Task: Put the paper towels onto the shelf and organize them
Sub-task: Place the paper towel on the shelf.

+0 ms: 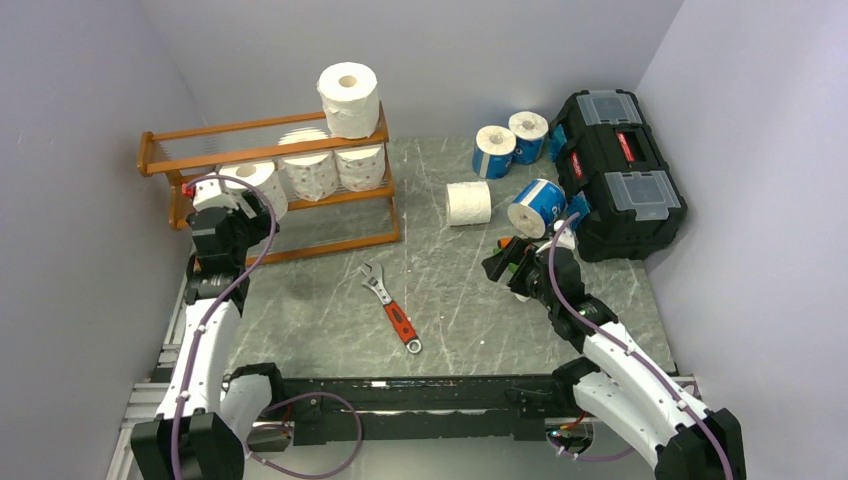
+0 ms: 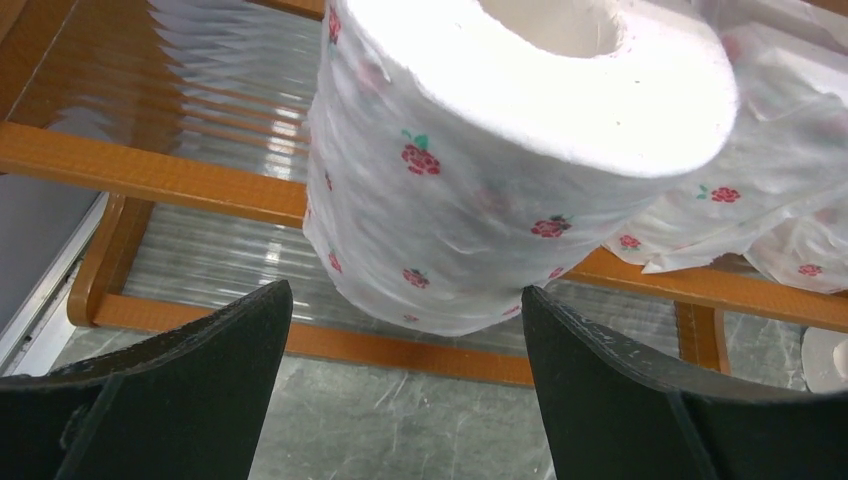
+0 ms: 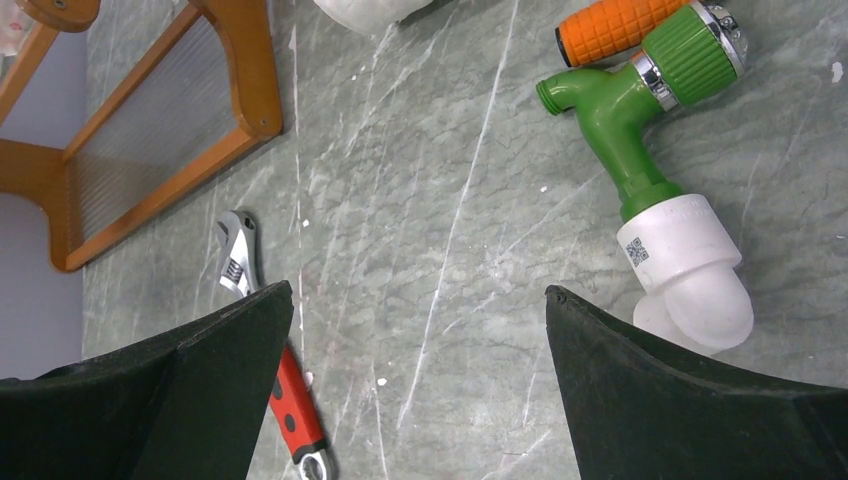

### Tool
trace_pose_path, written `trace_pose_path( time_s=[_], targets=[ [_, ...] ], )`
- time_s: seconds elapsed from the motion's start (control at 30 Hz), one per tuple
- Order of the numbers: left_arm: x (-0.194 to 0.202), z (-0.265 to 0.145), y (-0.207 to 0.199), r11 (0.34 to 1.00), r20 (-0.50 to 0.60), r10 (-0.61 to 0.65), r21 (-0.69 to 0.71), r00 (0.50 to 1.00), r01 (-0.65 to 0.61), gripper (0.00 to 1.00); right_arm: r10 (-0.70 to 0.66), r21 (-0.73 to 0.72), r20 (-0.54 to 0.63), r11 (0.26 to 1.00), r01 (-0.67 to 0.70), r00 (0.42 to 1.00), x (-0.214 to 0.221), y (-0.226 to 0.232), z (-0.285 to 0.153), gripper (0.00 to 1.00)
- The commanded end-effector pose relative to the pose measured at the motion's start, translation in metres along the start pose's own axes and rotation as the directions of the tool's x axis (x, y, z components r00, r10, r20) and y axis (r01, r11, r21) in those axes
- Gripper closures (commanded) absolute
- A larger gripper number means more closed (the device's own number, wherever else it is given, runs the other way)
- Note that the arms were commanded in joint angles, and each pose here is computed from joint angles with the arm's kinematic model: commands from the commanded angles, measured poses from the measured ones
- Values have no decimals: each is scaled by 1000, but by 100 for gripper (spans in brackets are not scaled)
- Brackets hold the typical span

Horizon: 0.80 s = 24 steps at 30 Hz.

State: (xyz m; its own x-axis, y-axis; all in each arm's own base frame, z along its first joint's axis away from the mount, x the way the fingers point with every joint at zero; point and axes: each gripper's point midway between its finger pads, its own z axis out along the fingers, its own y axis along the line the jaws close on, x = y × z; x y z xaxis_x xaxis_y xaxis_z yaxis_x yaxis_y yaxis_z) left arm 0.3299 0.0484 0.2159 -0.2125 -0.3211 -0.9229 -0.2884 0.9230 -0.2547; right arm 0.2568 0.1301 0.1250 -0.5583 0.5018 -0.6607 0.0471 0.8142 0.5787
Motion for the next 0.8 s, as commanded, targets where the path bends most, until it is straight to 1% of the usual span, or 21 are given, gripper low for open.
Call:
trace_pose_path(
  time_s=[0.0,0.3,0.77],
  targets=[
    [-25,6,-7,1000,103,-18,26,995,16,10,0,-19,41,1000,0,999,-9,4,-1,1],
    [-27,18,-8,1000,89,-26,15,996,25,13,0,-9,44,1000,1,999,-8,1,-1,1],
    [-30,30,-17,997,84,-69,46,994,65,17,0,0,44,1000,0,999,-8,-1,1,1]
  ],
)
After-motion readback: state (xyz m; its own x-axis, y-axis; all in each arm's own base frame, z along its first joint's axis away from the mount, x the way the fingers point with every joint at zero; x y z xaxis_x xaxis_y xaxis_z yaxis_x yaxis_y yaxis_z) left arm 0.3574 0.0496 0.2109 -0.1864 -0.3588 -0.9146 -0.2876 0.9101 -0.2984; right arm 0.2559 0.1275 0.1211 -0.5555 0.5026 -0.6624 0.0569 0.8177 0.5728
